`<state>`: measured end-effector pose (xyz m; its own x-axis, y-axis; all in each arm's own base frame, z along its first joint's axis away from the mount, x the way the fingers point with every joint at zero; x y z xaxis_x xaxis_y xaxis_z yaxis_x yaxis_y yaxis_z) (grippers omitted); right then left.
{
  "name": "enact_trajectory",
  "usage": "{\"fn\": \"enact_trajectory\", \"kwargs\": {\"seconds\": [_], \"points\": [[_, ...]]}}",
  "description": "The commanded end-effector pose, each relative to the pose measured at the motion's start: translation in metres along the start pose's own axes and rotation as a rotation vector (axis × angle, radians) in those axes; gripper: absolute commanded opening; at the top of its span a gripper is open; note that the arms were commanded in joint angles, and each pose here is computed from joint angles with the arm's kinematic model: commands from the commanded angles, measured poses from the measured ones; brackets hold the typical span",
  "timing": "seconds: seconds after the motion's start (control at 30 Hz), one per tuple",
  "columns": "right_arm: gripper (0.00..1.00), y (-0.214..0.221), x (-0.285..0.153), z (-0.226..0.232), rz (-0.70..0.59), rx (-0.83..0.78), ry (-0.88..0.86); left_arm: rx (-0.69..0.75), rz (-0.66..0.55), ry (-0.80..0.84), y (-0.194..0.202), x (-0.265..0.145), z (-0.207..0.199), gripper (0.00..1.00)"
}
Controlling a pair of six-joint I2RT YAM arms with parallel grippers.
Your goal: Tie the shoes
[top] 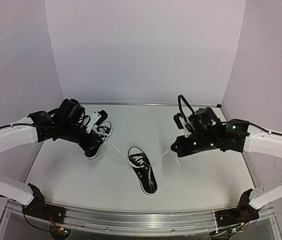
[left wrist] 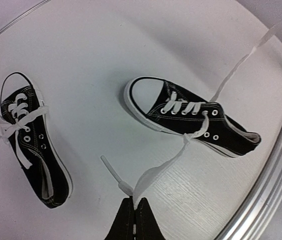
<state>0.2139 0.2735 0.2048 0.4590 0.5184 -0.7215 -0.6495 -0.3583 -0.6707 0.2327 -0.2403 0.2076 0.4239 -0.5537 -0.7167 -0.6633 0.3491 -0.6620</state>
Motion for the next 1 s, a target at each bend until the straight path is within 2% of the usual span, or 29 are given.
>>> {"fn": "enact_trajectory", "kwargs": {"seconds": [0.0, 0.13, 0.33, 0.47, 0.6, 0.7, 0.83, 0.87, 0.97], "points": [[0.0, -0.064, -0.016, 0.007, -0.129, -0.111, 0.053, -0.037, -0.029, 0.206, 0.006, -0.021, -0.034, 0.0], [0.0, -0.098, 0.006, 0.038, -0.151, -0.179, -0.079, 0.024, 0.047, 0.274, 0.035, -0.024, -0.065, 0.0], [0.0, -0.133, 0.043, 0.095, -0.191, -0.195, -0.362, 0.074, 0.078, 0.38, 0.061, -0.042, -0.102, 0.0], [0.0, -0.13, 0.078, 0.13, -0.153, -0.207, -0.467, 0.089, 0.088, 0.434, 0.072, -0.052, -0.115, 0.0], [0.04, -0.097, 0.112, 0.176, -0.052, -0.251, -0.56, 0.095, 0.104, 0.466, 0.079, -0.056, -0.119, 0.0], [0.24, -0.073, 0.125, 0.188, 0.021, -0.253, -0.61, 0.099, 0.101, 0.468, 0.081, -0.058, -0.118, 0.0], [0.61, -0.076, 0.113, 0.171, -0.005, -0.242, -0.54, 0.106, 0.103, 0.449, 0.085, -0.057, -0.114, 0.0], [0.65, -0.078, 0.106, 0.166, -0.013, -0.239, -0.537, 0.107, 0.105, 0.448, 0.086, -0.056, -0.113, 0.0], [0.66, -0.087, 0.09, 0.147, -0.038, -0.22, -0.529, 0.115, 0.114, 0.443, 0.088, -0.05, -0.113, 0.0]]}}
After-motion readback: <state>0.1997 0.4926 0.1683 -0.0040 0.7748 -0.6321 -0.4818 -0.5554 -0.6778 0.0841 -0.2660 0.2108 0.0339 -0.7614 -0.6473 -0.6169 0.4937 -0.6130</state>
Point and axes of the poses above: each gripper's point midway between its finger pads, its own x axis out along the fingers, its own z axis along the line the jaws close on, y = z × x, the point moved 3 cm from there along -x, back along the fingers, and after that the axes turned 11 degrees about -x, right-handed, at the moved point
